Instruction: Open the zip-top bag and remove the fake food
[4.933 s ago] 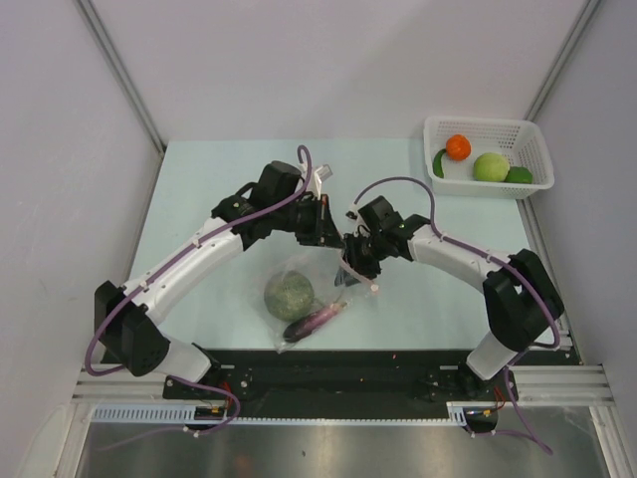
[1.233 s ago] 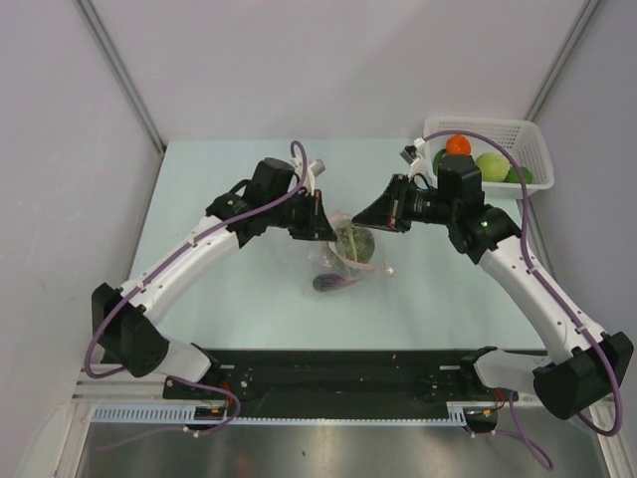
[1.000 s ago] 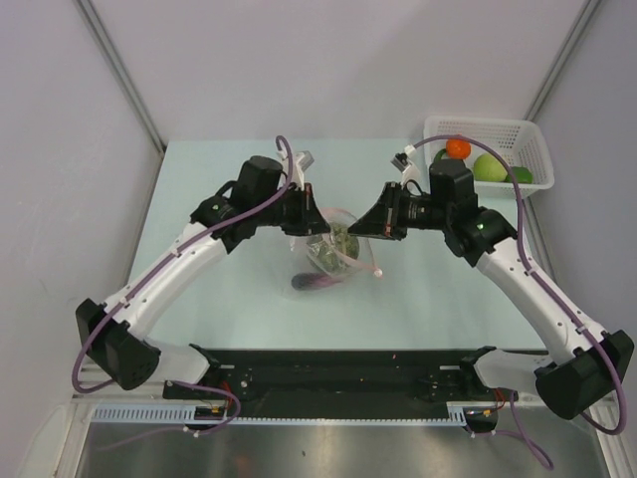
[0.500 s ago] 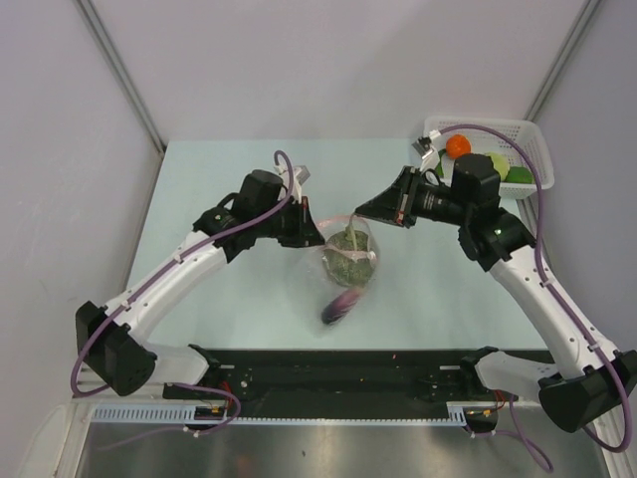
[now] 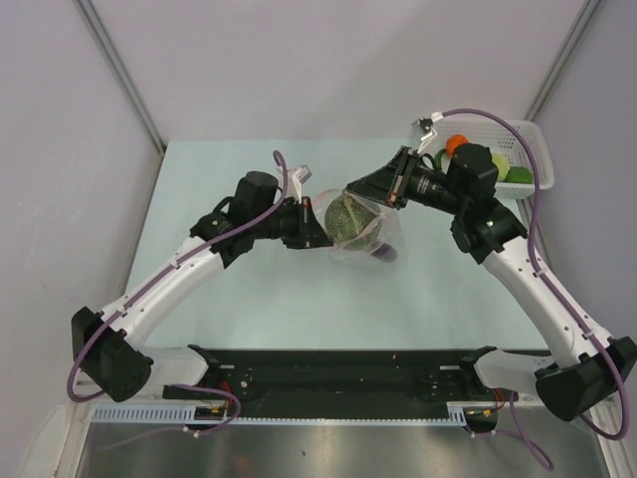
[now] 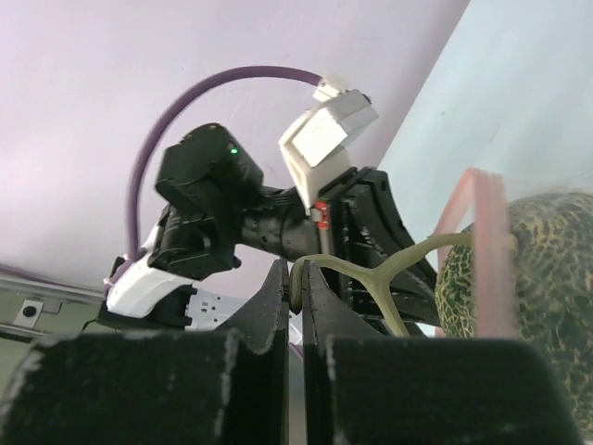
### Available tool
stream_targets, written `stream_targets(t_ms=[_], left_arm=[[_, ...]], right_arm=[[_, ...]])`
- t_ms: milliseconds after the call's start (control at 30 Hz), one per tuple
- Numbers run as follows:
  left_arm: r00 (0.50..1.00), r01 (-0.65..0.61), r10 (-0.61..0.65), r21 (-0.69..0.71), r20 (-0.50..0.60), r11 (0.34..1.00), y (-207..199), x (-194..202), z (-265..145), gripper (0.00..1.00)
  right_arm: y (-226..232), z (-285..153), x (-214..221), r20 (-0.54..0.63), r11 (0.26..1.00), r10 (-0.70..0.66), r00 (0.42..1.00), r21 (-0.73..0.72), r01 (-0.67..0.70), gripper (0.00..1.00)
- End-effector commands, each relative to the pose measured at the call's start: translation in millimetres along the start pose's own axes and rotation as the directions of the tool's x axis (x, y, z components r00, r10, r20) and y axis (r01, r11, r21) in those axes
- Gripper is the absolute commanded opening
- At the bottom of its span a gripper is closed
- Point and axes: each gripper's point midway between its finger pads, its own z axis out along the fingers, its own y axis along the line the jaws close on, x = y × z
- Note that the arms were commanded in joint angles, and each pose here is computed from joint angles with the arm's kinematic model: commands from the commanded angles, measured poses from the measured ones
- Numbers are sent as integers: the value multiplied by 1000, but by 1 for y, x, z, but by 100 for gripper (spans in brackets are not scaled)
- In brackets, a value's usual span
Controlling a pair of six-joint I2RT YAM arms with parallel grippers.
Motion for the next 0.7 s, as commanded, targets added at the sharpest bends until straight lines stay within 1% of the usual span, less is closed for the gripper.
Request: stream_targets(t_ms=[0, 133, 167, 300, 367, 533, 667], left_arm=[[998, -16, 8, 130, 62, 991, -41, -21, -17, 0], [999, 11, -14, 102, 32, 995, -33, -11, -10, 0], [999, 15, -18, 87, 26, 996, -29, -10, -8, 0], [999, 37, -37, -30, -4, 999, -3, 0, -2, 0], [999, 36, -37, -60, -4, 998, 3, 1, -2, 0], [999, 40, -34, -177, 38, 983, 22, -4, -9, 0], [998, 35, -23, -222, 56, 974, 29, -7, -15, 0]], right_arm=[[22, 10, -13, 61, 997, -50, 997, -47, 53, 0], [30, 27, -3, 49, 997, -7, 999, -80, 11, 0], [41, 31, -1, 51, 993, 0, 999, -117, 6, 0], [60, 37, 2, 39, 980, 34, 999, -196, -25, 0], [66, 35, 2, 31, 975, 52, 998, -216, -44, 0], [84, 12, -9, 63, 967, 40, 997, -254, -23, 0], [86, -14, -19, 93, 972, 28, 995, -233, -5, 0]])
